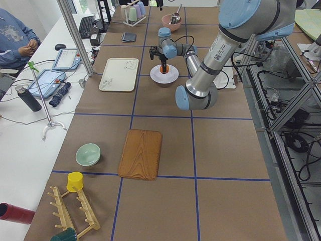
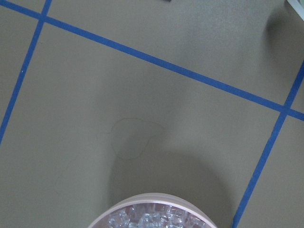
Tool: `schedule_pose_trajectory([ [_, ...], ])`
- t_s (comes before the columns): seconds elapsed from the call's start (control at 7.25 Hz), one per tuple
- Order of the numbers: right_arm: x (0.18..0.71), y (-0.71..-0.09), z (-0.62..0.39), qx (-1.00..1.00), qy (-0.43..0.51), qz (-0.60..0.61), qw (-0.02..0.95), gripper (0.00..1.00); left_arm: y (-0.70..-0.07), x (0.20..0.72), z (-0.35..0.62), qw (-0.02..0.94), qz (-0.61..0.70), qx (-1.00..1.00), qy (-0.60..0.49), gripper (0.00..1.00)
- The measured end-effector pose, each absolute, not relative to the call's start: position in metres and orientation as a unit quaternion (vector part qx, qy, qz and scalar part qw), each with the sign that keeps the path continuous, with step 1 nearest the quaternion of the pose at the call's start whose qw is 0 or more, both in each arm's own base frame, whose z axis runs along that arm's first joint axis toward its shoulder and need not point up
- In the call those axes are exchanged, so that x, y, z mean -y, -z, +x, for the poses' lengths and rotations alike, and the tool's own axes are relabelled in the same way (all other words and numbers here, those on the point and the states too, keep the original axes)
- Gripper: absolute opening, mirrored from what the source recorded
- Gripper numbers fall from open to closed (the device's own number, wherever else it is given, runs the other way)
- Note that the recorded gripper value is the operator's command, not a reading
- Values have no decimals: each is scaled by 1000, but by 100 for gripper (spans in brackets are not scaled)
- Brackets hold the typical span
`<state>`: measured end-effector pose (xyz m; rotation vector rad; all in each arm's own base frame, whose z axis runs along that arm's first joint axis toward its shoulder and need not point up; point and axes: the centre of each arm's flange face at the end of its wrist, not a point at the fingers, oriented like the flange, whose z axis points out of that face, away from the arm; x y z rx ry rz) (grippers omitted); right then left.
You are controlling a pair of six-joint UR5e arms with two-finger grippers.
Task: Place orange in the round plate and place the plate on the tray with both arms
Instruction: 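Carry the orange with the left gripper over the white plate, then open the left gripper to release the orange onto the plate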
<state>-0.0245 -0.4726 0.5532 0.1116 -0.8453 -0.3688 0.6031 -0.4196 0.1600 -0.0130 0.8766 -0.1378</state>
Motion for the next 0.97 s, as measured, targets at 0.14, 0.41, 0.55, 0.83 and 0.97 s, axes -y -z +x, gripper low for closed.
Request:
schedule_pose_trajectory([
  [0.14,473,-553,-26,408,179,53,894,100,-164,419,615,904,-4,-422,65,0],
  [0.41,472,-554,-27,408,180,52,894,100,-171,407,633,907,3,-417,60,12],
  [0.55,472,-554,-28,408,180,51,894,100,-172,403,636,907,4,-416,61,58],
  [0.83,475,-551,-30,408,183,53,893,100,-172,402,638,907,6,-416,61,97],
  [0.97,478,-548,-33,408,187,55,892,100,-171,403,638,907,9,-416,60,98],
])
